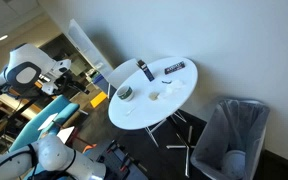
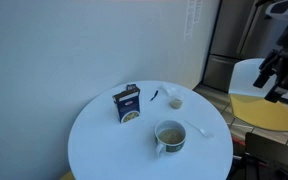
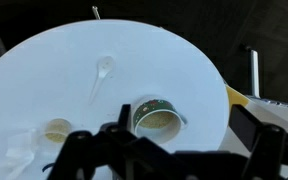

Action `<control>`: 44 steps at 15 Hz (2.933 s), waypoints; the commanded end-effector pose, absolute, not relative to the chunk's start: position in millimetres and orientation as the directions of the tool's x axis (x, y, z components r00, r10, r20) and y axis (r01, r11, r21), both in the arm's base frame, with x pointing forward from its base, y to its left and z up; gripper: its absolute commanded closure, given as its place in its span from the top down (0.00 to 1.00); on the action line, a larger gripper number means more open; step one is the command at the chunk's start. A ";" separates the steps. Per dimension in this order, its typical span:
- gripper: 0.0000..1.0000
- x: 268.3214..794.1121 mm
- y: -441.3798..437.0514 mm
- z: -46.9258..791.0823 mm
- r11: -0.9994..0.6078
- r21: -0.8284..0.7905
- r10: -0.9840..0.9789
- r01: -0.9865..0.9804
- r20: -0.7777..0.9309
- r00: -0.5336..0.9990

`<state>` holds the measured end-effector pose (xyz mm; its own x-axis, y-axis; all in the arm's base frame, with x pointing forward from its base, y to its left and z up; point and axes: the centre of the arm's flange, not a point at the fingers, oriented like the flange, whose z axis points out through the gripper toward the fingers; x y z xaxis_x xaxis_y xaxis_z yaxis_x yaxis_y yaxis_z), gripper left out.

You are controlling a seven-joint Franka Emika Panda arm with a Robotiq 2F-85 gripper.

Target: Pour the contents in the clear cup into the white and green mug

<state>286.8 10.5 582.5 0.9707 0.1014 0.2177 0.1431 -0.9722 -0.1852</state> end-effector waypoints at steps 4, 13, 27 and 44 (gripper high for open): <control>1.00 286.8 10.5 582.6 -0.972 -0.185 0.101 0.143 0.218 0.971; 1.00 341.1 -44.2 586.1 -0.991 -0.134 -0.021 0.021 0.301 0.954; 1.00 445.8 -175.0 487.0 -0.992 -0.111 -0.085 -0.057 0.257 0.963; 1.00 549.0 -195.8 375.6 -0.927 -0.214 -0.343 -0.308 0.146 0.928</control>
<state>535.9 -189.3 382.9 0.9363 -0.3135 0.1584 -0.2675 -0.9286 -0.2571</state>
